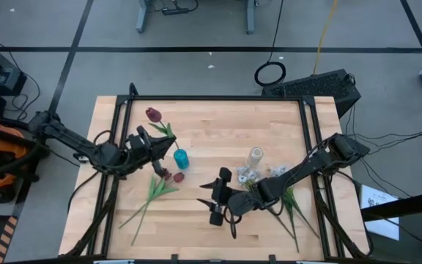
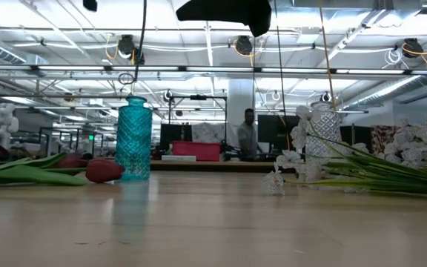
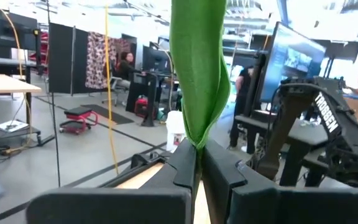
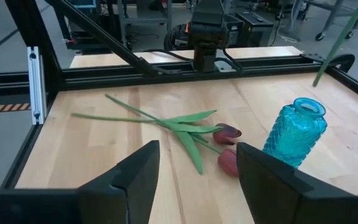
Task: Sort flowers into vase by color
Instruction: Put the top red tulip into the blue vase
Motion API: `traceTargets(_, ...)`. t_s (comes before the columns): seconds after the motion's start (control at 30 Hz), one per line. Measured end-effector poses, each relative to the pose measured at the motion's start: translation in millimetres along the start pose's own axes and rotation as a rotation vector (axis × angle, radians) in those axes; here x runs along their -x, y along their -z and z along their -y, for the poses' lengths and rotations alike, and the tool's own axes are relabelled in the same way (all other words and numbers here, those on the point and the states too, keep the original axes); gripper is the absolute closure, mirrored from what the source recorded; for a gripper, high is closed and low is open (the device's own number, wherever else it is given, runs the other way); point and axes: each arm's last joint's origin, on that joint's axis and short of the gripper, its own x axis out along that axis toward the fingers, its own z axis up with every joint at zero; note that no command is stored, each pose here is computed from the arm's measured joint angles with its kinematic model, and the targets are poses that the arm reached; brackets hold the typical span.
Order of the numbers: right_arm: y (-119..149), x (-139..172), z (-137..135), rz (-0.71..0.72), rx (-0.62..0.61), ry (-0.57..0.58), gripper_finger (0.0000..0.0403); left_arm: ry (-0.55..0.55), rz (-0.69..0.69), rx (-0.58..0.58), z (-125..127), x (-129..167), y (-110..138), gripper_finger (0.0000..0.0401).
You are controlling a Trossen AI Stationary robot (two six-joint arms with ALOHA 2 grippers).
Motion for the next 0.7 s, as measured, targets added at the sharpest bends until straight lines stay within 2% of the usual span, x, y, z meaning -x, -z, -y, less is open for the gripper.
traceTargets(0.17,-0.1,-0.1,0.3,0.002,0.000,0.008,0.0200,0.012,0.040,0.030,-7.6,6.0,8.0,0.0384)
traceTargets(0.33,-0.5,-0.5,2.2,0.013,0.001,0.050,0.0200,0.029,0.037,0.013,-12.2,7.3,14.5,0.0384)
traceTargets(0.7,-0.9,-1.7,4.2,0.013,-0.002,0.058,0.0200,0.101,0.005,-0.017,-14.1,4.7,23.5,0.0384)
